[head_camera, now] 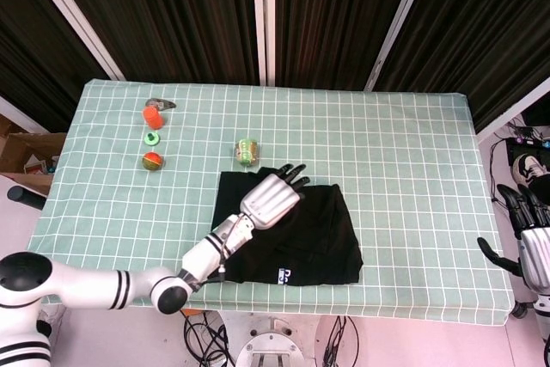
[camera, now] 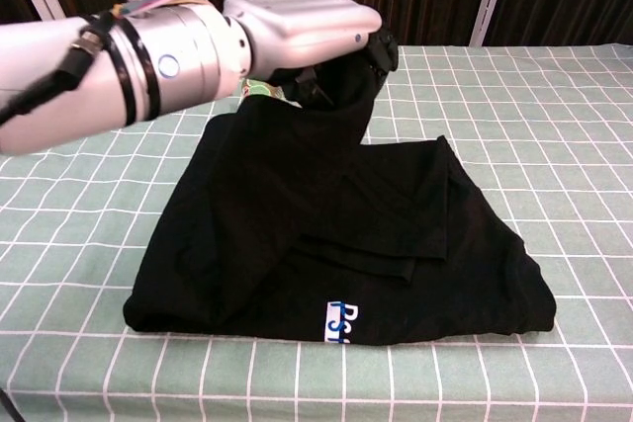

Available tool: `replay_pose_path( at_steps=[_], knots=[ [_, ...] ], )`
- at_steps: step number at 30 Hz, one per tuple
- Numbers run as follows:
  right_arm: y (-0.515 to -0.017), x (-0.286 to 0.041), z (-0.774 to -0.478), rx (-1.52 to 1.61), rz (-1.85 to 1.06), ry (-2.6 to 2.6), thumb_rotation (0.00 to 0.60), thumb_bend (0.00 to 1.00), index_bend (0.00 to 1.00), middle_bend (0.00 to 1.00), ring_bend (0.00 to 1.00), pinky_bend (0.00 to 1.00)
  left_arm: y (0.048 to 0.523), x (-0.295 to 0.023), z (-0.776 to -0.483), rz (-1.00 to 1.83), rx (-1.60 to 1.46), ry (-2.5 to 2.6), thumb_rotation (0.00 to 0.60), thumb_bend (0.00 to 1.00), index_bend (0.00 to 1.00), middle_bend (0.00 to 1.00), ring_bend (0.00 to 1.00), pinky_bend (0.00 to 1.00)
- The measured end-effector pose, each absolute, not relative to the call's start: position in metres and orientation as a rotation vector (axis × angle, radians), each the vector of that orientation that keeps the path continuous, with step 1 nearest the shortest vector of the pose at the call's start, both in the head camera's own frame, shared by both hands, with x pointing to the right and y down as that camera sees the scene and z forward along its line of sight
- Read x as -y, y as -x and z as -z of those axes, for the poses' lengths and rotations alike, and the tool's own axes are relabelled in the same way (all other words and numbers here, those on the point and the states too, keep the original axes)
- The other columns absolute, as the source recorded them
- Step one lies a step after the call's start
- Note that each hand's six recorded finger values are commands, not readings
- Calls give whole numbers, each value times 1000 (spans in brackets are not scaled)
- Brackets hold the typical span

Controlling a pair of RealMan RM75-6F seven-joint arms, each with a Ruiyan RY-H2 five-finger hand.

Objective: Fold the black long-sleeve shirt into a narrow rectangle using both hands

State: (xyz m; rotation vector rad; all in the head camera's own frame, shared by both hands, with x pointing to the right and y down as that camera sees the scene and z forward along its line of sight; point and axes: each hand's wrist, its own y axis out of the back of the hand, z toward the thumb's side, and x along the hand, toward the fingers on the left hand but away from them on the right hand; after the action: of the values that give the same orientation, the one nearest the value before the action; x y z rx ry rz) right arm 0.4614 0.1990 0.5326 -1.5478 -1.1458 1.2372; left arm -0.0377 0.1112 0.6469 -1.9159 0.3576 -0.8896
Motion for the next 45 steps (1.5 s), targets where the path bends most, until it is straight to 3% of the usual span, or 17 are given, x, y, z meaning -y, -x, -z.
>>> replay_pose_path(
  at_steps=[13,23,25,28,29,32,39,45],
  knots=[
    [-462,-200,-535,1141,-1253,1553,600,183,10,147,29,202,-19,-122,-686,981,-282,1900,600,716,564,190,45,144],
    [-465,-202,-535,1146,-1265,1548,600,183,10,147,29,198,-48,-128,-681,936,-272,1891,600,712,564,189,45,144],
    [-466,-203,-535,1147,-1268,1548,600,184,10,147,29,198,-53,-129,-684,941,-262,1880,600,668,553,185,45,144],
    [-468,-204,-536,1148,-1274,1551,600,184,10,147,30,198,-56,-129,-691,961,-252,1869,600,350,394,137,36,141],
    [-468,-205,-536,1147,-1276,1553,600,184,10,147,30,198,-56,-128,-694,973,-251,1872,600,207,288,107,25,139],
    [-468,-206,-537,1144,-1278,1558,600,184,10,146,29,198,-53,-128,-697,1017,-266,1920,600,37,127,64,9,137],
    [-460,-207,-537,1119,-1245,1590,600,203,29,160,31,199,-35,-118,-661,986,-411,2106,600,17,101,63,9,138],
    [-428,-208,-549,1012,-1172,1742,600,472,85,214,67,236,55,-87,-618,1004,-631,2111,600,17,102,65,10,139]
  ],
)
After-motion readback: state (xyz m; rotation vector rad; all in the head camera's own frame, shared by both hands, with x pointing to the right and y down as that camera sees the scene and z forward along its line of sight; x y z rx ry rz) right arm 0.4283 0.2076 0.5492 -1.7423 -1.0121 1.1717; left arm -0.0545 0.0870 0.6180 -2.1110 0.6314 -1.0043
